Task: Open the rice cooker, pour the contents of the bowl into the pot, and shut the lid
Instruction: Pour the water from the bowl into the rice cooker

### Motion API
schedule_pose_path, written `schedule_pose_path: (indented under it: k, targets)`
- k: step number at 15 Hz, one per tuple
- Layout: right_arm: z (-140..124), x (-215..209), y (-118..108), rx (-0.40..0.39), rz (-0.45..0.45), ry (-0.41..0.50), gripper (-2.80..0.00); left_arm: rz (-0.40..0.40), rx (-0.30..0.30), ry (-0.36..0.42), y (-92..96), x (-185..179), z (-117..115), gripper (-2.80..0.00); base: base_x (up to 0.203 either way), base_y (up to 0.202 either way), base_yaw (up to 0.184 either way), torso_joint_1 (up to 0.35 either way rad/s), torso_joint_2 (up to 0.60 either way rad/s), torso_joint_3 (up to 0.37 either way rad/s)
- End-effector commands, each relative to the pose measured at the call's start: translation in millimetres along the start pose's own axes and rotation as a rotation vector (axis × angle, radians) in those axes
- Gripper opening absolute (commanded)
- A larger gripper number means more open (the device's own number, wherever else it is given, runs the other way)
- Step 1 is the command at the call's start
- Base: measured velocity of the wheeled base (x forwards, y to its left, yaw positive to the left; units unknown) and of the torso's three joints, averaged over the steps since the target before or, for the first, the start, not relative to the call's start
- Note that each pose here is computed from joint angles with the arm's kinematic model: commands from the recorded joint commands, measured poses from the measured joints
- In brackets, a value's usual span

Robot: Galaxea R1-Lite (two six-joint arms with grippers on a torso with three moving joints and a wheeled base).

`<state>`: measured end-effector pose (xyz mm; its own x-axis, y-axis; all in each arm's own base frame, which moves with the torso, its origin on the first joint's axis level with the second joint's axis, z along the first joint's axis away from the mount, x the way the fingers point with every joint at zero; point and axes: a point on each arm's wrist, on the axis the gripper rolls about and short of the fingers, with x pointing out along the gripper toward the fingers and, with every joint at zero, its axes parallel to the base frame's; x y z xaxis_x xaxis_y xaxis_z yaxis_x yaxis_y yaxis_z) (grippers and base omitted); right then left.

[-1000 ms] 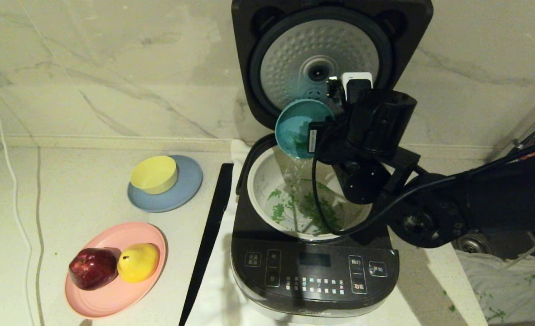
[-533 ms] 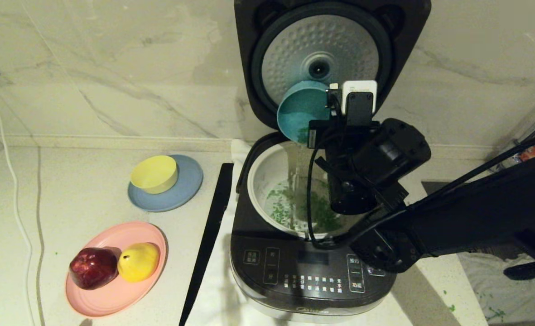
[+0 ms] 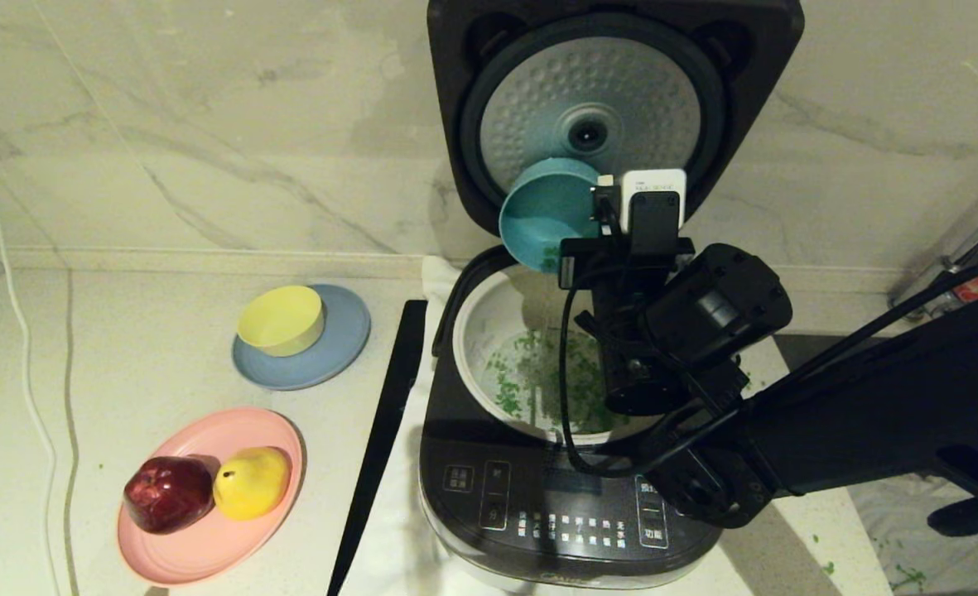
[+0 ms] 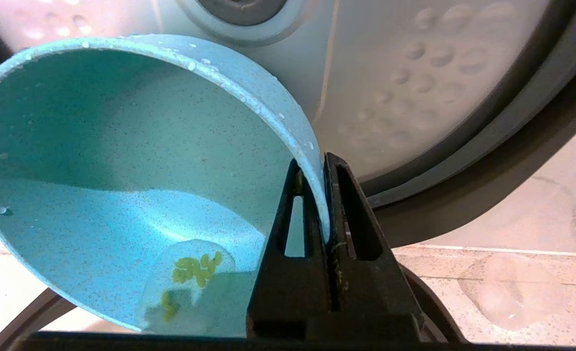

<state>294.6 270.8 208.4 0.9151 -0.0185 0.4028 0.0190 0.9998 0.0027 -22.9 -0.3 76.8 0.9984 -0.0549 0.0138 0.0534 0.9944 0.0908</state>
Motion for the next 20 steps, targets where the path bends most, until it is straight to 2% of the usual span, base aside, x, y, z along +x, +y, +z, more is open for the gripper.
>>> schedule_pose_path:
  k: [1,8,15,18,20]
  targets:
    - [2.6,-2.0,-1.0,0.010,-0.001,-0.003,-2.80,-0.001,0.001,0.006,-0.2,0.5,-2.1,-2.80,0.000,0.000,0.000,0.000,0.00,0.000]
    - [24.8,-5.8,-0.2,0.043,0.019,-0.044,-2.80,-0.001,0.001,0.006,-0.2,0.5,-2.1,-2.80,0.000,0.000,0.000,0.000,0.00,0.000]
    - [29.2,-14.0,6.1,0.040,0.048,-0.044,-2.80,-0.001,0.001,0.006,-0.2,0.5,-2.1,-2.80,0.000,0.000,0.000,0.000,0.00,0.000]
    - [41.9,-15.5,2.0,0.060,0.044,-0.062,-2.80,-0.001,0.000,0.006,-0.2,0.5,-2.1,-2.80,0.000,0.000,0.000,0.000,0.00,0.000]
    - [40.5,-15.6,1.9,0.061,0.044,-0.059,-2.80,-0.001,0.001,0.006,-0.2,0.5,-2.1,-2.80,0.000,0.000,0.000,0.000,0.00,0.000]
